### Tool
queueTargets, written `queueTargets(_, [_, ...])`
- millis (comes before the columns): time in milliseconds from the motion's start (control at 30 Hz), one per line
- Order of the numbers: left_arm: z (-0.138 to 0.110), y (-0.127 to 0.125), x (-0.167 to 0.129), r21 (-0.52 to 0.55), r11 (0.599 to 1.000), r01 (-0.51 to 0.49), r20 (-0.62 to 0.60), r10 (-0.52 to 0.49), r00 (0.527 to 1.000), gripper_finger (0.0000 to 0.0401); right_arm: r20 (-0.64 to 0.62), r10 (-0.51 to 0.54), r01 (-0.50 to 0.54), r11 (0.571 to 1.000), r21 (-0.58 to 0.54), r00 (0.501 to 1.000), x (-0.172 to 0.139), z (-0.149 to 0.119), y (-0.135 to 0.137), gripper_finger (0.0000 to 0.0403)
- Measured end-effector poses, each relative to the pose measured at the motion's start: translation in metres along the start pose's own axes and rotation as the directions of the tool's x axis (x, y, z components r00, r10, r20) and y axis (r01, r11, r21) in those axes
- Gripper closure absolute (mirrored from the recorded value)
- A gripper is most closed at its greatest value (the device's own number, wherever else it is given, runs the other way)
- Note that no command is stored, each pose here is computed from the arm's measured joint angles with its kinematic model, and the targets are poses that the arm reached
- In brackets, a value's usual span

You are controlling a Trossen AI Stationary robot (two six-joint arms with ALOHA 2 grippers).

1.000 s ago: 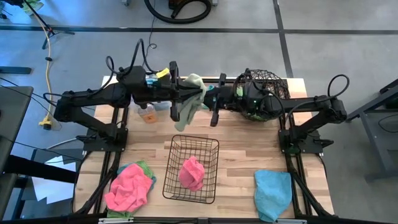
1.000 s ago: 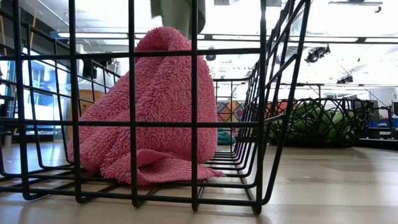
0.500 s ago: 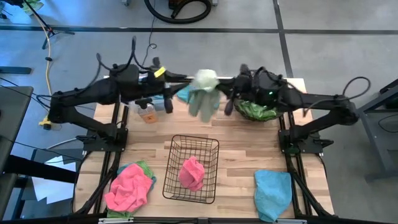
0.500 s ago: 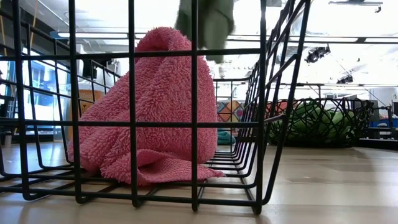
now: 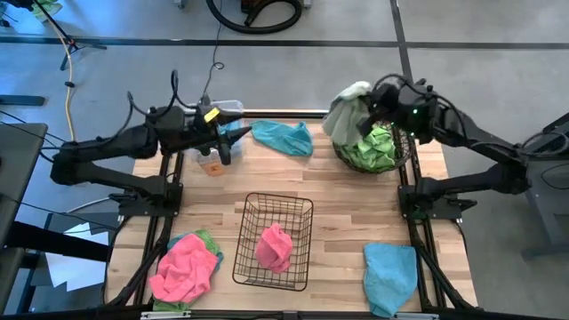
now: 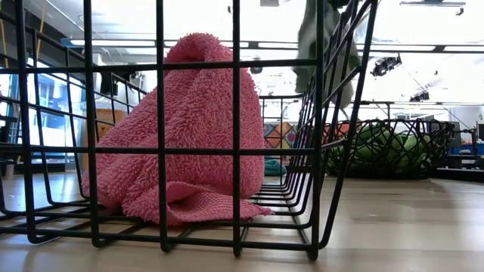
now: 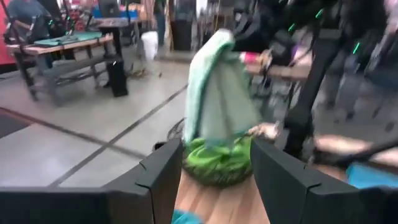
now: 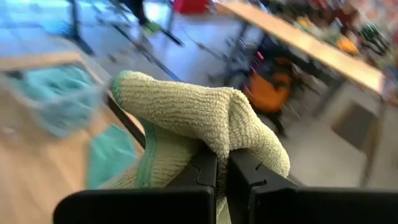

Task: Sort microfiber towel by color & place in baskets
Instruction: Put the light green microfiber towel into the round black wire basket

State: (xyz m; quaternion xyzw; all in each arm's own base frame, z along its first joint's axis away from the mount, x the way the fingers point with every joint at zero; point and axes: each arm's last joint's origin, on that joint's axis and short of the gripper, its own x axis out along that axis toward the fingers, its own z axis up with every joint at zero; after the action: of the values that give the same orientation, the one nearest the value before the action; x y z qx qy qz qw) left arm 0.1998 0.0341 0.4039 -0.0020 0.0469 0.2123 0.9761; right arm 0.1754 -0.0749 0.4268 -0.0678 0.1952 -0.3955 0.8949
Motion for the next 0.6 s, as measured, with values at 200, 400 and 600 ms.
queueTargets(200, [-0.038, -0.004, 0.002, -0.193, 0.977, 0.095, 0.241, -0.047, 0.969, 0.0223, -0.119, -0.138, 0.144, 0.989, 0.043, 0.983, 0.002, -0.019, -0.030, 0.0403])
queueTargets(400, [-0.051, -0.005, 0.001, -0.259, 0.957, 0.128, 0.298, -0.047, 0.953, 0.0223, -0.210, -0.171, 0.209, 0.962, 0.175, 0.963, 0.021, -0.079, -0.035, 0.0403])
queueTargets(600, [-0.051, -0.004, 0.001, -0.264, 0.957, 0.120, 0.299, -0.038, 0.954, 0.0224, -0.424, -0.102, 0.264, 0.901, 0.345, 0.900, 0.054, -0.166, -0.025, 0.0403])
